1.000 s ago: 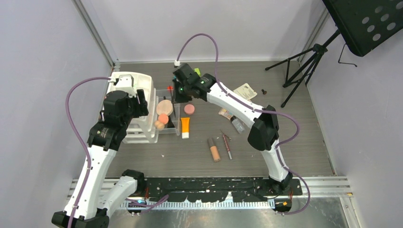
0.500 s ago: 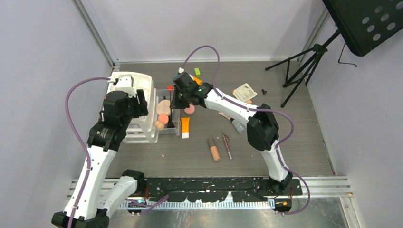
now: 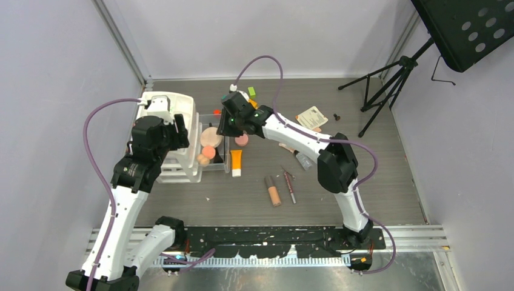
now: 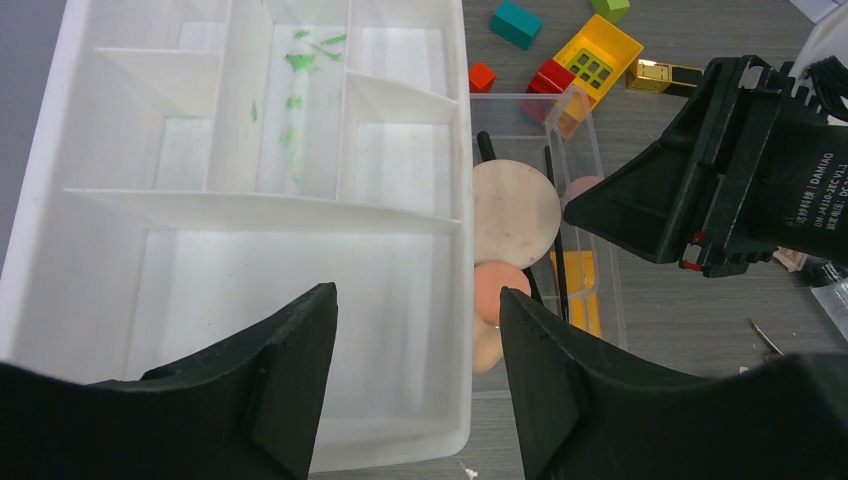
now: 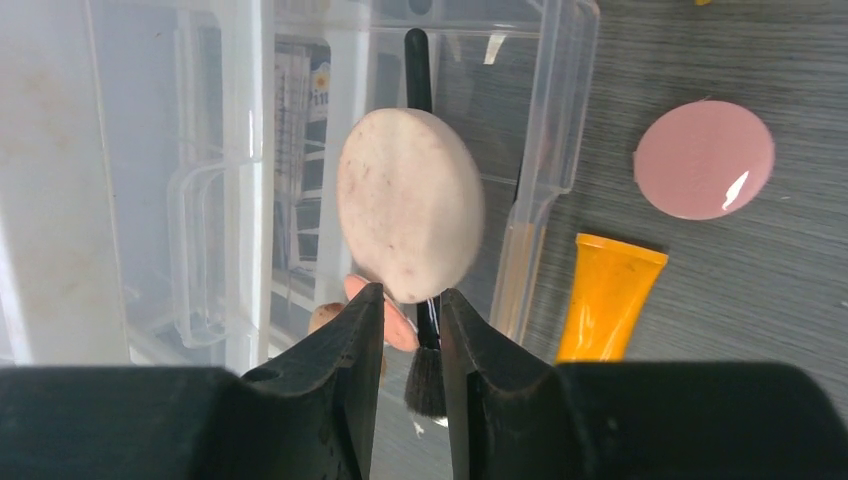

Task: Organize the makeup
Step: Place the makeup tool in the drawer.

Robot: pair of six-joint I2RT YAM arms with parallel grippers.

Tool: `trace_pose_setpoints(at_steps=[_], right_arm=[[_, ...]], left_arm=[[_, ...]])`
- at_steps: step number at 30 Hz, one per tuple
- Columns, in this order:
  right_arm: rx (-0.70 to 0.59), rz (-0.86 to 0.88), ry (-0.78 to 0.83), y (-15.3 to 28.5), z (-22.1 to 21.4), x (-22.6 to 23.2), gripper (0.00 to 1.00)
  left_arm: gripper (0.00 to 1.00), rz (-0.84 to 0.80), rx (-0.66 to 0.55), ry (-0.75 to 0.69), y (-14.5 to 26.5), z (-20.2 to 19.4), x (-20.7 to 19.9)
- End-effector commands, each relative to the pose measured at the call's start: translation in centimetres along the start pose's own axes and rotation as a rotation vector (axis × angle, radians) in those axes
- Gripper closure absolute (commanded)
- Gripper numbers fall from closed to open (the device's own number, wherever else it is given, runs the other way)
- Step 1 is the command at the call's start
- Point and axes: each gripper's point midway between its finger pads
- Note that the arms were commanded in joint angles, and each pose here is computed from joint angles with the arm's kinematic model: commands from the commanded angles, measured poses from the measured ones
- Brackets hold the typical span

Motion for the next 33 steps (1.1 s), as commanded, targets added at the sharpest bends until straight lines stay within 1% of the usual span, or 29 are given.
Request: trace_pose_setpoints(at_steps=[1,3,6,9,11,14,17,18,21,24,26,28,31,33], right_arm=[[-0.161,0.023,0.05,4.9,4.4,1.5,0.67],[-0.181,0.007,0.091,5.8,5.0,0.8,0.66],[-0.214,-0.057,0.124,7.3,6.0,-1.6,0.55],[-0.231,-0.1,0.086,8.9,7.2,-4.8,0.53],[-0.226,-0.092,0.037,10.0,8.2,-6.5,0.52],[-0.194,-0.081,-0.04,11.5,8.8,-7.6,0.51],[-0.146,-0.07,-0.078,13.3,8.4,-6.5,0.47],[-0.127,-0.049,-0.117,14.0,8.1,-5.7,0.45],[-0.077,0.105,-0.207,16.7,7.4,-1.9,0.43],[-0.122,0.177,-0.272,20.4,7.3,0.9,0.4],[-0.179,0.19,-0.291,23.2,7.2,2.2,0.38],[-0.203,0.213,-0.32,25.6,7.0,3.1,0.37],[-0.261,0.219,-0.333,28.0,7.4,3.0,0.37],[-0.281,0.204,-0.33,28.8,7.6,2.6,0.37]], left_arm=[[0.37,-0.017,-0.041,-0.005,0.3,1.0,-0.3],[0.37,-0.018,-0.041,-0.005,0.3,1.1,-0.3],[0.37,-0.015,-0.041,-0.005,0.3,1.0,-0.3],[0.38,-0.012,-0.045,-0.004,0.4,1.1,-0.2],[0.38,-0.011,-0.043,-0.005,0.3,1.1,-0.2],[0.39,-0.011,-0.04,-0.005,0.3,1.1,-0.2],[0.38,-0.004,-0.051,-0.003,0.4,1.2,0.0],[0.39,0.003,-0.056,-0.002,0.5,1.3,0.1],[0.39,0.016,-0.064,-0.002,0.7,1.4,0.4],[0.39,0.025,-0.069,-0.001,0.7,1.4,0.6],[0.39,0.017,-0.069,-0.001,0.7,1.4,0.4],[0.39,0.012,-0.07,0.001,0.8,1.5,0.3],[0.4,0.006,-0.069,0.001,0.8,1.5,0.2],[0.4,0.006,-0.068,0.0,0.8,1.5,0.2]])
Point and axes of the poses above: each gripper's point midway between its finger pads, its own y axis back along the fingers, its own x axis along the line the jaws close on, z = x × y, and after that the axes turned 5 degrees about y, right-handed
